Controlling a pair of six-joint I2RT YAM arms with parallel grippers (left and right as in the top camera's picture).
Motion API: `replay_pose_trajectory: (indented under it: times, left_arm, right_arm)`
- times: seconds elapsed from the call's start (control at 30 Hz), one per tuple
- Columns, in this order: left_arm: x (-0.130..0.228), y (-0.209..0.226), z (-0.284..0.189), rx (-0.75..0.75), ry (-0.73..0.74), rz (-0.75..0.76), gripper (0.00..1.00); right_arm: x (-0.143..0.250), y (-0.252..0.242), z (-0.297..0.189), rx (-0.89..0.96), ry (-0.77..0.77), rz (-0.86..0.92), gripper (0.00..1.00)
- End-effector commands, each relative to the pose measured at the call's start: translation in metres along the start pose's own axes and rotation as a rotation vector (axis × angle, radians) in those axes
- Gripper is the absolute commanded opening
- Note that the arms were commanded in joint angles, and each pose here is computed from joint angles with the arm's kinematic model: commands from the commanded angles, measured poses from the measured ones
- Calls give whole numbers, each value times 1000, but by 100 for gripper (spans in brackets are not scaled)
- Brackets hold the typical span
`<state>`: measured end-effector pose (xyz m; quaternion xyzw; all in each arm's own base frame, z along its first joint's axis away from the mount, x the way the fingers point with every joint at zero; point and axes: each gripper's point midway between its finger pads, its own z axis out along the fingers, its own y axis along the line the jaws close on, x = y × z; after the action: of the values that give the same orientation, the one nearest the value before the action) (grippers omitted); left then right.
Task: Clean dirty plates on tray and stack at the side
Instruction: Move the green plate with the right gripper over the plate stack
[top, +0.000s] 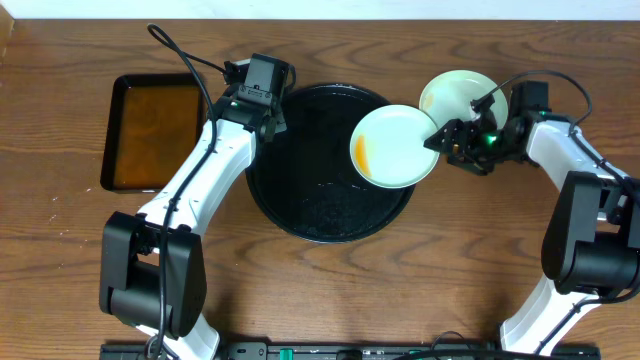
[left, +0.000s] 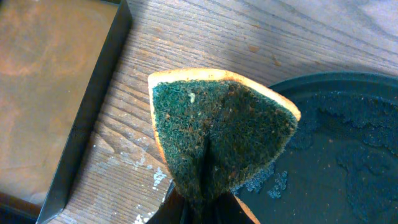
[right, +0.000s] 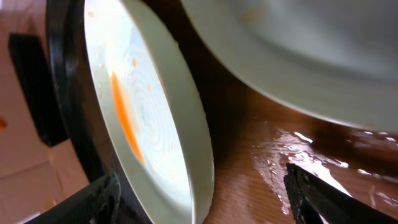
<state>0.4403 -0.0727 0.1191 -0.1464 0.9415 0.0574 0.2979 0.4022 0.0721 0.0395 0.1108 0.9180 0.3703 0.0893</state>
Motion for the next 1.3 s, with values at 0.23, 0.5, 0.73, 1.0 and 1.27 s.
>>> replay_pose_trajectory:
  times: [0.23,0.5,0.73,1.0,1.27]
  left_arm:
    - [2,4,5,-26,-3,2,10]
    - [2,4,5,-26,-4,2,10]
    - [2,4,5,-26,-4,2,10]
    - [2,4,5,-26,-4,2,10]
    - [2,4,5,-26,-4,2,10]
  right_arm:
    - [10,2,14,-136,-43,37,80]
    - [-1,1,17,-161,-111,49,73]
    - [-1,-3,22,-162,-108,57,73]
    - [1,-7,34,-204,-82,90,68]
    - [-2,-7,35,-215,-89,93,57]
